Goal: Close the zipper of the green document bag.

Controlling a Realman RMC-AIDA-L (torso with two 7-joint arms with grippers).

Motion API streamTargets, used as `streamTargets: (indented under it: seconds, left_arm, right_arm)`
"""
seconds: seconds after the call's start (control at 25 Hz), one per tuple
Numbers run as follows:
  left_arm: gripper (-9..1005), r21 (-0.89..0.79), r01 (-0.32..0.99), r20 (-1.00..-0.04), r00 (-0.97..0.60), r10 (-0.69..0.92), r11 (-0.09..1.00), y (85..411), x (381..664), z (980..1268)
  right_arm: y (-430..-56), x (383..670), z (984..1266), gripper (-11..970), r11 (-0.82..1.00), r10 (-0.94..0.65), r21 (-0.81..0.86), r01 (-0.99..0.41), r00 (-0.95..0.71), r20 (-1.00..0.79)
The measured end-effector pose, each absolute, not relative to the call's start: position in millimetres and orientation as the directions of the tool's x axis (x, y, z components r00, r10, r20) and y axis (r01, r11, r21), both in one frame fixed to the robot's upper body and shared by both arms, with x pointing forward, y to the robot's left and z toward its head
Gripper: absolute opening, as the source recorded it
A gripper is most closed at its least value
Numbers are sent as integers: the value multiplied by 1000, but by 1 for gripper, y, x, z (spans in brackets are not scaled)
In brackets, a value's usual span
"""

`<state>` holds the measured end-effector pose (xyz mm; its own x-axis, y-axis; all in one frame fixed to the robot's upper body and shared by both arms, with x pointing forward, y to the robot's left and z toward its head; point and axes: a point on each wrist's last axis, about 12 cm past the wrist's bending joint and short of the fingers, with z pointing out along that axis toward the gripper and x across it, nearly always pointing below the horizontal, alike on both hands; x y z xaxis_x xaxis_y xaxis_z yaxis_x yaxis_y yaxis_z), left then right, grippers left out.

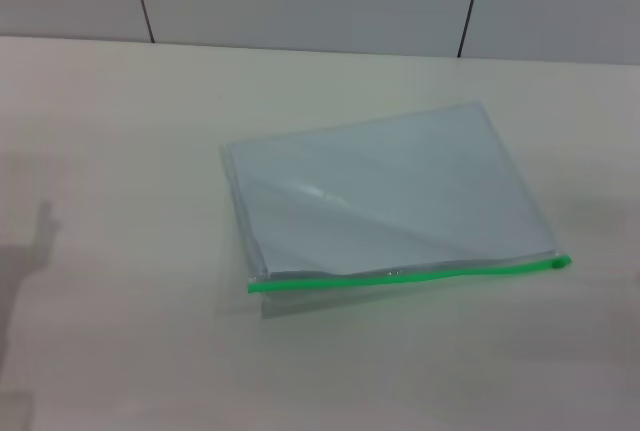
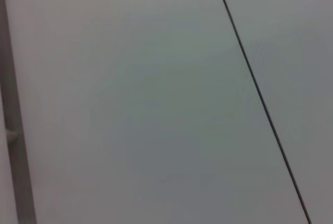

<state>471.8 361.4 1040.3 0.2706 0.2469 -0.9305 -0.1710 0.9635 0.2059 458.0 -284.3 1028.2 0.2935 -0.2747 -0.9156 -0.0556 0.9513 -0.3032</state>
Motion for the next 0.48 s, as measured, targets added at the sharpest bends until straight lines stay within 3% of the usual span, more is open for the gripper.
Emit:
streamTargets:
  seconds: [0.16,0.48]
  left_arm:
    - [783,204,-173,-931,269,245,964,362,471,1040]
    - [779,206,-165,-933,264,245,964,360,473,1039]
  right_arm:
    - [-284,458,1029,673,952,-271,-302,-59,298,-915]
    - [-282,460,1028,673,950,-270,-304,-74,295,-917]
